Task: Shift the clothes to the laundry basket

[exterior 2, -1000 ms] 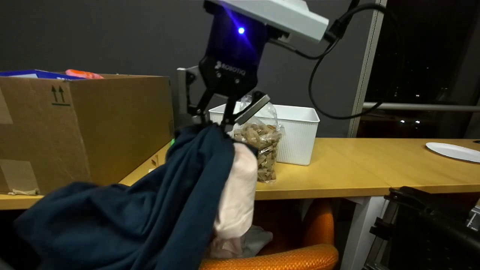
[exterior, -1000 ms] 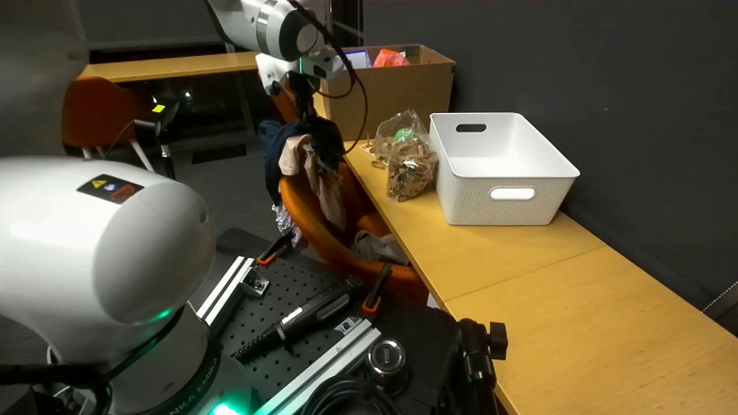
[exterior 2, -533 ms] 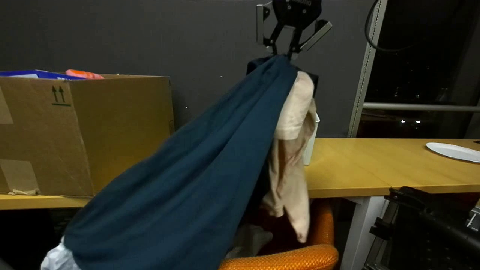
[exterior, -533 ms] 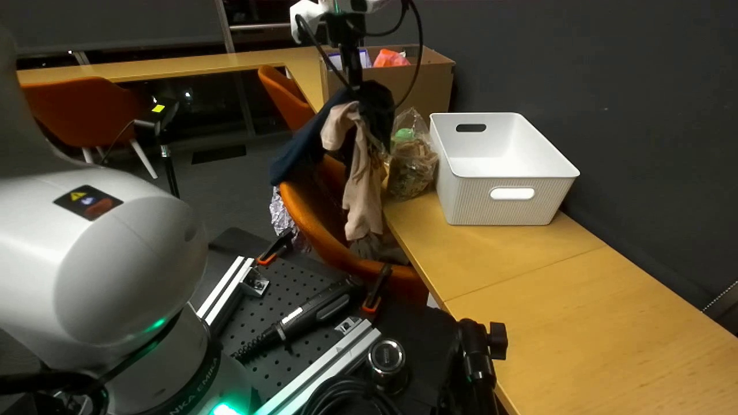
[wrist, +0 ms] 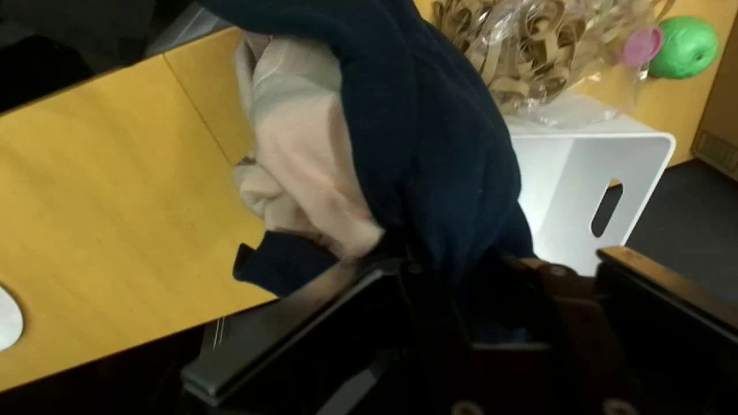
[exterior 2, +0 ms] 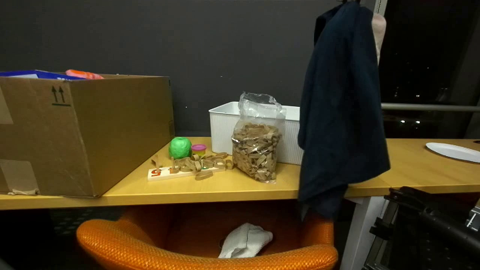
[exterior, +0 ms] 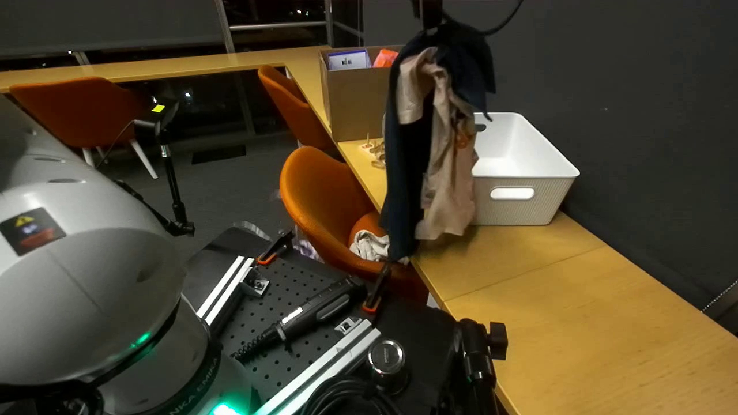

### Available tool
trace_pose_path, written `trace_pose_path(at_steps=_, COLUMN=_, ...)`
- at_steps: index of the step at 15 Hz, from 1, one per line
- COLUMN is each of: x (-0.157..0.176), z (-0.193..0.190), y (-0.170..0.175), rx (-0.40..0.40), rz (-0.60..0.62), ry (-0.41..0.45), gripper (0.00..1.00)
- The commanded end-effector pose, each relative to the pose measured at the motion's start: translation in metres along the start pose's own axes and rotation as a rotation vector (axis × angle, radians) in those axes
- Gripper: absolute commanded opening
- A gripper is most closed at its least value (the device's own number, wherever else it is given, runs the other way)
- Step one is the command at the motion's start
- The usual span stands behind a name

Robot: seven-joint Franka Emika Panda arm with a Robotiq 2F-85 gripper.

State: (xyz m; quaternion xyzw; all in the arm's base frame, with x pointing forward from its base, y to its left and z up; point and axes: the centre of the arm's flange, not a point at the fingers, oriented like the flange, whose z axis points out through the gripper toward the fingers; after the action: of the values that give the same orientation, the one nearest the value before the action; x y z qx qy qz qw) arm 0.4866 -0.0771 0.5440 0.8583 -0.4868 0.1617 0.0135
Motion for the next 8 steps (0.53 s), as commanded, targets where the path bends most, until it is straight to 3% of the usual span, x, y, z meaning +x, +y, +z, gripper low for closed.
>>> trace_pose_path(at_steps=1, x=0.052, z=-0.025, y=-0.002, rx=-0.001, rz=-0.099, ry=0.060, gripper=0.04)
trace_pose_path(at_steps=8, x=0.147, z=-0.087, y=0.019, rx=0.079, rz=-0.418, ry=0.226, gripper=0.04)
